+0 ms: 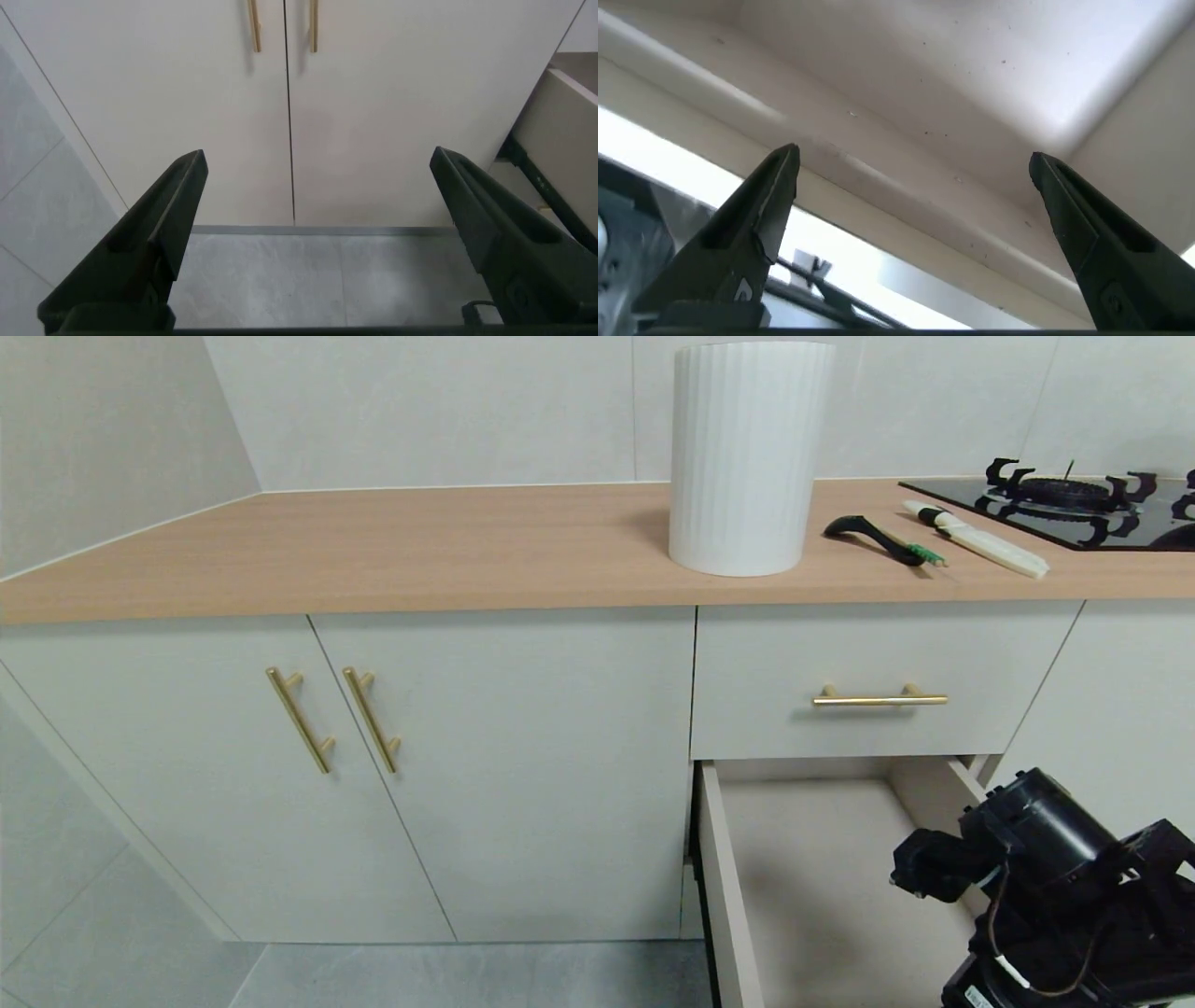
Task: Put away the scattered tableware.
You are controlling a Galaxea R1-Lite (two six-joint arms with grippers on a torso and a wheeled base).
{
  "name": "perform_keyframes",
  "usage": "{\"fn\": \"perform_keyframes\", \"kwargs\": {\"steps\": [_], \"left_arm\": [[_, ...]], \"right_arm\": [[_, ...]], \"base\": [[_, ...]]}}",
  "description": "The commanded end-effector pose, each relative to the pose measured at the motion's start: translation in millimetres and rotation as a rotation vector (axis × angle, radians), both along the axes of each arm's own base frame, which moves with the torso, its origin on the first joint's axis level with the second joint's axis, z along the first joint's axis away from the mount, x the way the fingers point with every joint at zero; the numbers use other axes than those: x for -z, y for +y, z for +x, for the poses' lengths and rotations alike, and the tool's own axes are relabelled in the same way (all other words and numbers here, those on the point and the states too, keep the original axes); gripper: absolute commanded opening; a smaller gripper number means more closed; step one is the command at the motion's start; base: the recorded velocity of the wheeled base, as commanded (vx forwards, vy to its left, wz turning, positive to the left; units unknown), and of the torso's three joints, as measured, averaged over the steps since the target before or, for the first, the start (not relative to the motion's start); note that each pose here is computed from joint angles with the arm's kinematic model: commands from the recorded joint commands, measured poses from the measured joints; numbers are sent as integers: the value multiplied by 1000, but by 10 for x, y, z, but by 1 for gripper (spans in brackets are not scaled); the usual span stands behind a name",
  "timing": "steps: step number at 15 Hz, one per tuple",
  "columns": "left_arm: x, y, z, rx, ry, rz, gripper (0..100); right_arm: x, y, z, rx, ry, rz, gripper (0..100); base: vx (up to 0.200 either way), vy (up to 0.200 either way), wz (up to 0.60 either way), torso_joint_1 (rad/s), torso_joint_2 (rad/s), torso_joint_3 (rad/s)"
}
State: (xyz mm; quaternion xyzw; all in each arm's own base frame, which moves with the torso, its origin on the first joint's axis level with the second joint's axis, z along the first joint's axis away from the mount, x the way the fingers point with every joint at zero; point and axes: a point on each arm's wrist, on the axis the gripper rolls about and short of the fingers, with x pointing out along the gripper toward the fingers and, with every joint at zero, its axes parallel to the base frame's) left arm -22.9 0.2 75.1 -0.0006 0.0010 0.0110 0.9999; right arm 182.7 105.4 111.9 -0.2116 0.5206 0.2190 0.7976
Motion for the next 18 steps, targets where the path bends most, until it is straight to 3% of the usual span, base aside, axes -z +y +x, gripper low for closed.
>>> {"fn": "perform_keyframes", "kwargs": {"steps": [1,6,11,12,14,18], "left_arm": [[0,0,1,-1,1,0,100],[0,0,1,0,1,0,100],[0,0,1,-1,1,0,100],[0,0,1,-1,1,0,100],[0,0,1,-1,1,0,100],[0,0,1,0,1,0,100]], "right_arm": [[8,49,-83,-44,26,-19,100],[48,122,-239,-115,71,-80,100],[-48,164,-148,-77,14,-46,100],[-96,165,-100,-32,-13,-22,100],[-293,125,131,177,-149,148,100],[-558,-106,312,298,-364,291,100]], "base": [[0,0,0,0,0,0],[0,0,0,0,0,0],[0,0,0,0,0,0],[0,0,0,0,0,0],[0,0,0,0,0,0],[0,0,0,0,0,0]]}}
